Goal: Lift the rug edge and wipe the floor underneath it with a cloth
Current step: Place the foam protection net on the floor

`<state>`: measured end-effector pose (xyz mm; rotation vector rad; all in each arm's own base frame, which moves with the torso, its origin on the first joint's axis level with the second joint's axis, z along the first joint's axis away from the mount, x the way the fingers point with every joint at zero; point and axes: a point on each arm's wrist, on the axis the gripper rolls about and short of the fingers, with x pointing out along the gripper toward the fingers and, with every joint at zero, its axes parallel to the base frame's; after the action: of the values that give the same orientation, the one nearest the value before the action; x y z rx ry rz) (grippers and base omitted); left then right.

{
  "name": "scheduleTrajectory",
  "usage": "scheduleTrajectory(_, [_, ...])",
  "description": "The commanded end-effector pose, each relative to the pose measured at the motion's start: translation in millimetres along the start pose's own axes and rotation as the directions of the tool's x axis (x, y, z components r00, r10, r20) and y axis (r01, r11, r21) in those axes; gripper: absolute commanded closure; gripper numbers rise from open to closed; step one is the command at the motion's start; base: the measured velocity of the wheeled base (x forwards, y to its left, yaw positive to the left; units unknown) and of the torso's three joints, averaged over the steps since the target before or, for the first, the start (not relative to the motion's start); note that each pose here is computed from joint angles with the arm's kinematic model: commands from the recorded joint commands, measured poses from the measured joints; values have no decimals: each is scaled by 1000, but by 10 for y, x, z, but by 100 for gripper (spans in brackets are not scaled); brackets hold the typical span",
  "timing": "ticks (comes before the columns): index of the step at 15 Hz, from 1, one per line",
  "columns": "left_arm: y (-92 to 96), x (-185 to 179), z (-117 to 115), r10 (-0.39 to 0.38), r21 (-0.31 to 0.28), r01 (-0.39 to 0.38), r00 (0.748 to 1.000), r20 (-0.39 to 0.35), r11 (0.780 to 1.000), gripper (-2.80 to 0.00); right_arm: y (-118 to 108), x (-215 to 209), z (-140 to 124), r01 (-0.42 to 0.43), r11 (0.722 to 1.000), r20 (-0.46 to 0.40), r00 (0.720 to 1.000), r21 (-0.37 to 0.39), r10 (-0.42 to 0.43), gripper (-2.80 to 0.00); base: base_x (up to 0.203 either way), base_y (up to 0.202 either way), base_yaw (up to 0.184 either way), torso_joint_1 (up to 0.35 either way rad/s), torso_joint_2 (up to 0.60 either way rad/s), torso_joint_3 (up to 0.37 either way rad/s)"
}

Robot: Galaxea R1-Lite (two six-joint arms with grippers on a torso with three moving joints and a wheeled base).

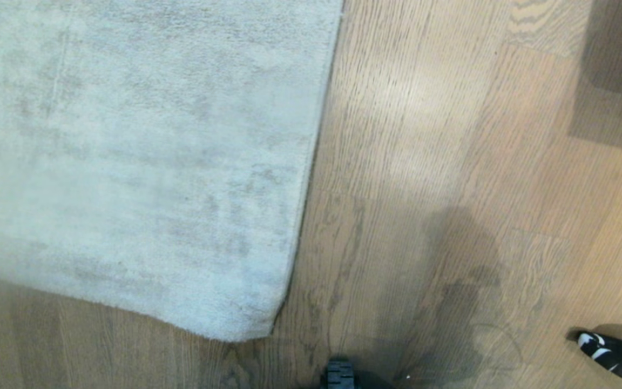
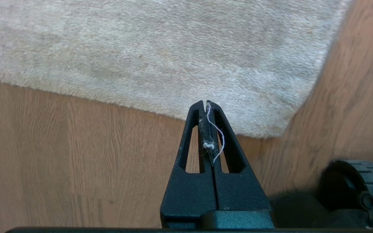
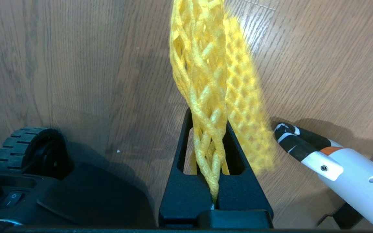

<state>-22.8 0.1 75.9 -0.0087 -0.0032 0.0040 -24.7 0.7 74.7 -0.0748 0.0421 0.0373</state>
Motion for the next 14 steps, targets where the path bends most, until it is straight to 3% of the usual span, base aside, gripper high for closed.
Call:
scheduleTrajectory(1, [0, 0, -1, 1, -1, -1, 1000, 0, 1000, 0, 0, 0, 2, -1, 1000, -1, 1000, -1, 1, 0, 0, 0, 0, 0, 0, 0])
scheduleTrajectory(8, [0, 0, -1, 2, -1, -2, 1000, 0, 1000, 0, 0, 1, 1, -1, 1000, -1, 1000, -1, 1, 0, -9, 0, 0, 1, 0, 0])
scheduleTrajectory(14, [0, 0, -1, 2, -1, -2, 1000, 0, 1000, 0, 0, 0, 2, -1, 1000, -1, 1000, -1, 1, 0, -189, 0, 0, 2, 2, 2])
